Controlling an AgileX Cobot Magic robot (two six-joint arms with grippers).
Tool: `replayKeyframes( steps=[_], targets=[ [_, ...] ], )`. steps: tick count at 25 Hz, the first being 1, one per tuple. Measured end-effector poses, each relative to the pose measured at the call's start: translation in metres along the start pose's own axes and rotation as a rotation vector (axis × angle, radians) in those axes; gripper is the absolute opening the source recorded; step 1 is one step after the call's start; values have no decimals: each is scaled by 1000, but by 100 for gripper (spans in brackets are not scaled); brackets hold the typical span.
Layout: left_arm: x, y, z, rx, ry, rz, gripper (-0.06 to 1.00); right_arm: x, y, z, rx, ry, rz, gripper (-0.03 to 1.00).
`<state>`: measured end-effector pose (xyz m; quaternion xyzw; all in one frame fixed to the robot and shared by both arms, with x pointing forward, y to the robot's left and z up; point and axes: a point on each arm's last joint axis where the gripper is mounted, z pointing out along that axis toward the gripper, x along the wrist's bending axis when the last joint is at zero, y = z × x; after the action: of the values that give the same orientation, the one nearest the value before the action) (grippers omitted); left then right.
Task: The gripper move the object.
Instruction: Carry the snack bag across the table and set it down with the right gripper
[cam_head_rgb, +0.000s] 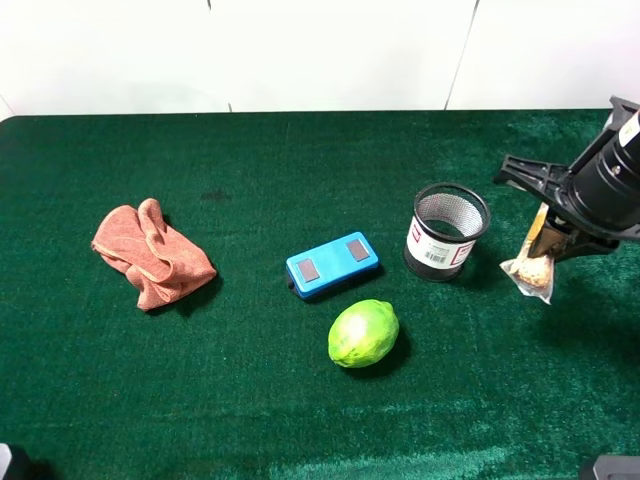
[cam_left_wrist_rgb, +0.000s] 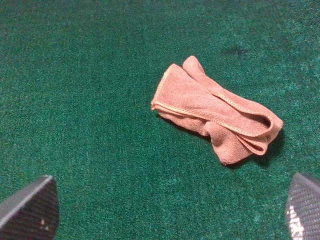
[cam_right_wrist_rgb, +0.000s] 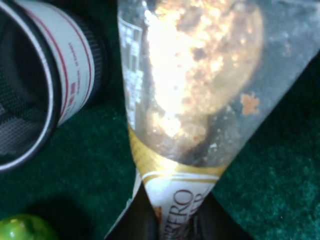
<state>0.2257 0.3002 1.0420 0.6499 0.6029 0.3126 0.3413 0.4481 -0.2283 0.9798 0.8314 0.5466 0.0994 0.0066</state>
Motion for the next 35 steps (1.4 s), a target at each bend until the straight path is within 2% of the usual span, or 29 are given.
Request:
replayKeyframes(
  steps=[18, 35],
  targets=[
    [0, 0, 0, 0, 0, 0, 91, -1, 16, 79, 78, -76, 25, 5],
    [0, 0, 0, 0, 0, 0, 91, -5, 20, 86, 76, -101, 38, 5]
  ],
)
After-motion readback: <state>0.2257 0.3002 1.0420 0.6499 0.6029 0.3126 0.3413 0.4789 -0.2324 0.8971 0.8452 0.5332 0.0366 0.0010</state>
